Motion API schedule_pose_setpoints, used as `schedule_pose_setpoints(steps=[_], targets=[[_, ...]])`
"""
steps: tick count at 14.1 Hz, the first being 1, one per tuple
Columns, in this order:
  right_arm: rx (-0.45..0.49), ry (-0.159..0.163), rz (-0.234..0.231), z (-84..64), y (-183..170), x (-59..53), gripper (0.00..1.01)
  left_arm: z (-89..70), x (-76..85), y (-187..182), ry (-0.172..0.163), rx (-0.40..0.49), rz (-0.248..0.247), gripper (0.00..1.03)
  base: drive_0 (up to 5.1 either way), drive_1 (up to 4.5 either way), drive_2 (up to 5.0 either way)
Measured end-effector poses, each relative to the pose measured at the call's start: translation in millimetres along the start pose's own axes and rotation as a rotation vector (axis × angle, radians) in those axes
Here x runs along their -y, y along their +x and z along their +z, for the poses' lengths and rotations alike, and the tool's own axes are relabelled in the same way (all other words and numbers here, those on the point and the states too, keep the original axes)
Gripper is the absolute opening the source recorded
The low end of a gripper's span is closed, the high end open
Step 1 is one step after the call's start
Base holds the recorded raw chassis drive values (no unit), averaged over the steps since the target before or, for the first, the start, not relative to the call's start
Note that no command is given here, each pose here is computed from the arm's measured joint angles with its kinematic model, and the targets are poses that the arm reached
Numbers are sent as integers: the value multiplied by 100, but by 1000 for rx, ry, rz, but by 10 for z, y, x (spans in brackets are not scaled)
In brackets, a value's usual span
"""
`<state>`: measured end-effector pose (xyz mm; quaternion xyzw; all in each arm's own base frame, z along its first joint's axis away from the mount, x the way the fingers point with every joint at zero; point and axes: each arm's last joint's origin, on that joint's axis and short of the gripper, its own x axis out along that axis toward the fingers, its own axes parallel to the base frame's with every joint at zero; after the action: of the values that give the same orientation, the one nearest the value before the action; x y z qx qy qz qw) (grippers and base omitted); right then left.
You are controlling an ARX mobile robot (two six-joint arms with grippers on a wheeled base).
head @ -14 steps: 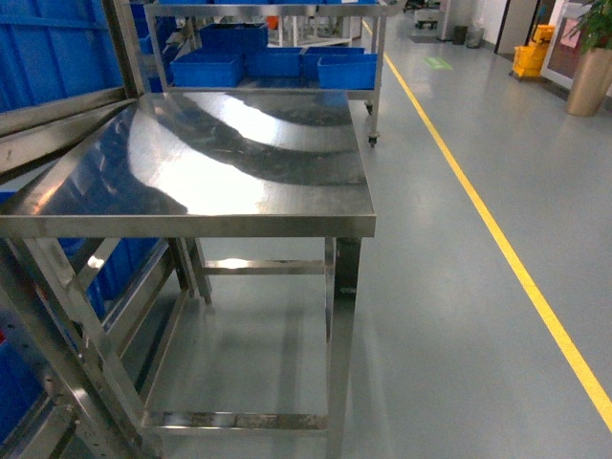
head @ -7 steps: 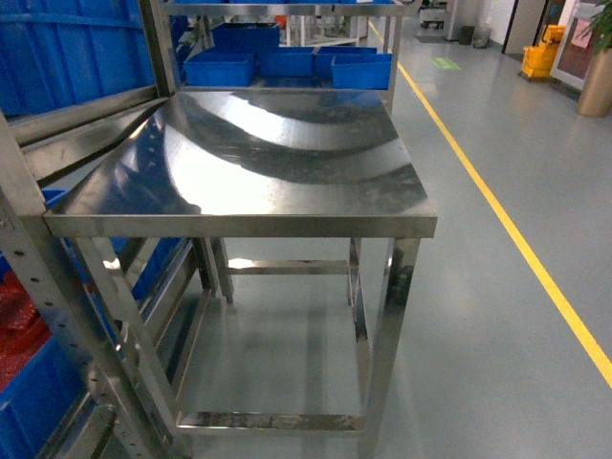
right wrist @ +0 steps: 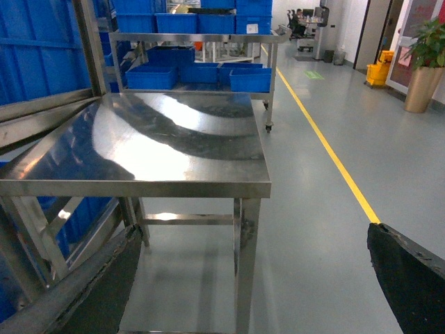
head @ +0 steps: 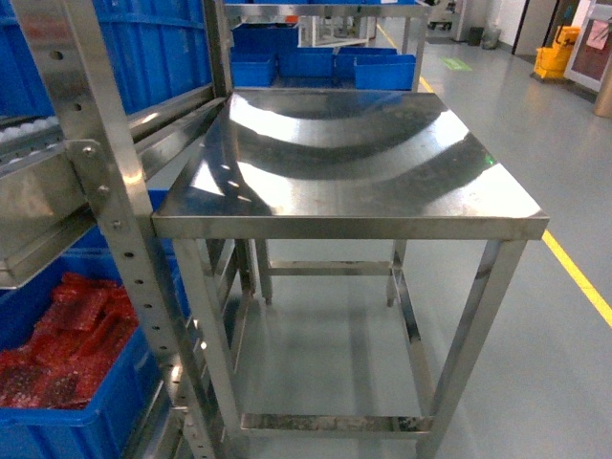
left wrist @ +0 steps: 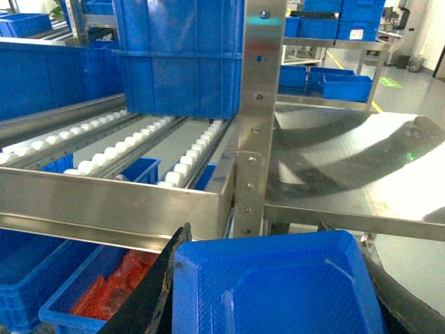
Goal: Pick blue part to blue bin on bottom shelf
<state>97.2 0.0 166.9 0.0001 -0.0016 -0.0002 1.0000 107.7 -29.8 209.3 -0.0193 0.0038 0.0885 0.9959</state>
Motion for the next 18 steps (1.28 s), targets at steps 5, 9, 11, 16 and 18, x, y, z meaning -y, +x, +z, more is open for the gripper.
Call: schedule_pose_setpoints(steps=[5, 9, 11, 16, 18], targets=[[-1, 0, 0, -1, 0, 0, 98, 1, 0, 0, 0, 1, 0, 43, -503, 243, 243], [-1, 0, 0, -1, 0, 0, 98, 3, 0, -1, -2, 3, 0, 43, -501, 244, 244], [2, 0, 0, 1, 0, 0, 98, 4, -1, -1, -2, 3, 0, 43, -498, 247, 247], [-1, 0, 0, -1, 0, 0, 98, 1, 1, 1, -1, 1, 0, 43, -503, 243, 243], [-2, 0, 0, -2, 0, 0, 98, -1, 0, 1, 1, -1, 0, 43, -494, 251, 251]])
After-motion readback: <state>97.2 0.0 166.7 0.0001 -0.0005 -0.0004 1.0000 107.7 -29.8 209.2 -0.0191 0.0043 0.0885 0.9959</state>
